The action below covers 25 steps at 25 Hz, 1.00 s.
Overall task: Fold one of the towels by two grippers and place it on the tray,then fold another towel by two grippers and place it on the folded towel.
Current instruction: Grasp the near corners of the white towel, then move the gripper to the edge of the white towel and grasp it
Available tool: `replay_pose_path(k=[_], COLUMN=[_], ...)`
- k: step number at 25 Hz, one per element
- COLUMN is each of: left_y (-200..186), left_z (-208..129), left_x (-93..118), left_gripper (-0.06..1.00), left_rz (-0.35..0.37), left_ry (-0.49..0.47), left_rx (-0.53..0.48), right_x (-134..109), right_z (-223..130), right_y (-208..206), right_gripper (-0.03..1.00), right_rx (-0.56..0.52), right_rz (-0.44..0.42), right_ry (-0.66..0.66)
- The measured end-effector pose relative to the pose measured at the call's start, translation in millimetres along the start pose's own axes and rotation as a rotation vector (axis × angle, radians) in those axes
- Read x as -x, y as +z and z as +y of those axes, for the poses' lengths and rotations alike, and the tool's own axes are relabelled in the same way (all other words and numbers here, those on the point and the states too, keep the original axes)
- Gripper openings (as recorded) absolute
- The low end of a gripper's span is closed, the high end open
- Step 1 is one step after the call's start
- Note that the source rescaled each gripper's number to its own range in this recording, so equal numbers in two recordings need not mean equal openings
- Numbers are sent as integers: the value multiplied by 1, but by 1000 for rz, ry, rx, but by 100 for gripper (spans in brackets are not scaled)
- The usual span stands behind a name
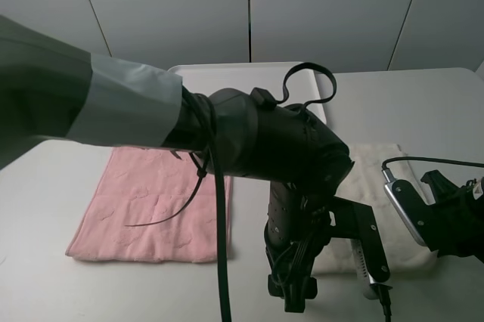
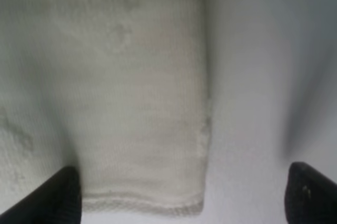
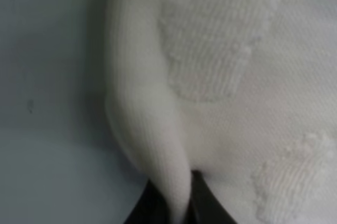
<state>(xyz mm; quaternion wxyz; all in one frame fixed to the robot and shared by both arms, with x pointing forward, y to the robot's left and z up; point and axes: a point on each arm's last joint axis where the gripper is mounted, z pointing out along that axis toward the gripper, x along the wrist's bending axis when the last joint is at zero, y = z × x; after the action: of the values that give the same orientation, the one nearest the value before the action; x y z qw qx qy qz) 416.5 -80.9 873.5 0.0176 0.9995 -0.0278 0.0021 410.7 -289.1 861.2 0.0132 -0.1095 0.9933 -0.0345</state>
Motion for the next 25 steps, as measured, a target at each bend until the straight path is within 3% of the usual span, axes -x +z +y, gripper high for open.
replay_pose_path(k=[11, 14, 16, 19, 25], left_y=[10, 10, 10, 10, 10], left_z=[6, 6, 6, 6, 9], left_x=[12, 11, 10, 9, 6], left_gripper=[100, 94, 83, 55, 12], left_rz=[33, 49, 57, 68, 104], left_ry=[51, 47, 32, 13, -22], left_rx=[-50, -57, -60, -54, -24], right_x=[0, 0, 0, 0, 0], right_z=[0, 0, 0, 0, 1], right_y=[0, 0, 0, 0, 0], right_gripper=[3, 3, 3, 3, 3], right_rx=[0, 0, 0, 0, 9], right_rz=[0, 0, 0, -2, -1], right_ry=[11, 11, 15, 15, 40])
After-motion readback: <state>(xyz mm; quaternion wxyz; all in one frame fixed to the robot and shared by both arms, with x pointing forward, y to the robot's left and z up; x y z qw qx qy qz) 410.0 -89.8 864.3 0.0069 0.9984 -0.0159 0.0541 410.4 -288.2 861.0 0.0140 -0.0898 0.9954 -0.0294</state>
